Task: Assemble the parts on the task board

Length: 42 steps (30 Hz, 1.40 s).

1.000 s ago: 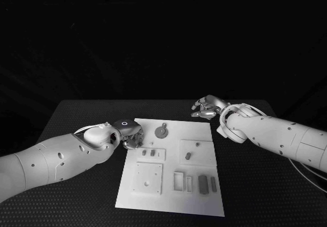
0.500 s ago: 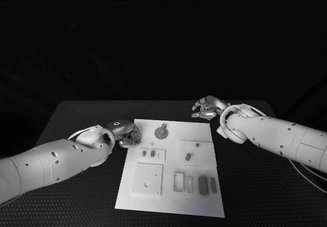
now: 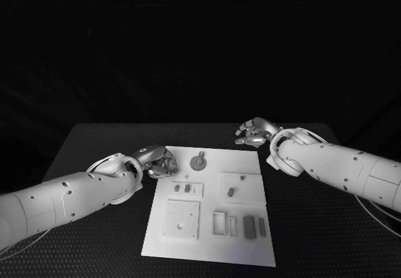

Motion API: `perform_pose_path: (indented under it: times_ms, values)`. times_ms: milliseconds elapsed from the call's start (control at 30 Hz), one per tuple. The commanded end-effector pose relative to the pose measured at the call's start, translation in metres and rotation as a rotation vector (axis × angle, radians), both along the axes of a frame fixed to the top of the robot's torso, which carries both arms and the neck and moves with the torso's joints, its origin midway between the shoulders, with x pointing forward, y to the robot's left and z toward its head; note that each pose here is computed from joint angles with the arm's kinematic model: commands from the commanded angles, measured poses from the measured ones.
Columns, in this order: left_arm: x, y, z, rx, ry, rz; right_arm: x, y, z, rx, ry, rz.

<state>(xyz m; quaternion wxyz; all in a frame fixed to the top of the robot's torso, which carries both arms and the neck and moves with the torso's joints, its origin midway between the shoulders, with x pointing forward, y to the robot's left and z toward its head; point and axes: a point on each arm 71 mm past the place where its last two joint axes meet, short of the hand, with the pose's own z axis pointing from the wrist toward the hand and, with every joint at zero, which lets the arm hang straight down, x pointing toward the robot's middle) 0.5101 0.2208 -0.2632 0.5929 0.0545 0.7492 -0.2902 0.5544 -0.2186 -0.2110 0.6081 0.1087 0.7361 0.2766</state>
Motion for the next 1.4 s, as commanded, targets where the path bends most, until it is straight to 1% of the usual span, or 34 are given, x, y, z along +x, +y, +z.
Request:
perform_pose_path:
  times_ms: [33, 233, 433, 633, 800, 1233, 1400]
  values:
    - [-0.0004, -0.005, 0.0036, -0.129, 0.021, -0.003, 0.000, 0.001, 0.000, -0.002, -0.003, 0.013]
    - [0.0000, -0.012, 0.0040, -0.160, 0.023, -0.018, 0.000, 0.002, 0.000, -0.002, -0.003, 0.015]
    - [0.0021, -0.019, 0.0018, -0.178, 0.036, -0.029, 0.000, 0.004, 0.000, -0.001, -0.003, 0.017]
    - [0.0001, -0.027, -0.0058, -0.218, 0.069, -0.036, 0.000, 0.005, 0.000, -0.001, -0.002, 0.019]
    - [-0.0003, -0.028, -0.0100, -0.241, 0.084, -0.028, 0.000, 0.006, 0.000, 0.000, -0.002, 0.020]
    - [-0.0012, -0.029, -0.0142, -0.243, 0.114, -0.032, 0.000, 0.005, 0.000, -0.001, -0.002, 0.019]
    - [-0.0018, -0.029, -0.0170, -0.240, 0.124, -0.031, 0.000, 0.005, 0.000, -0.001, -0.002, 0.019]
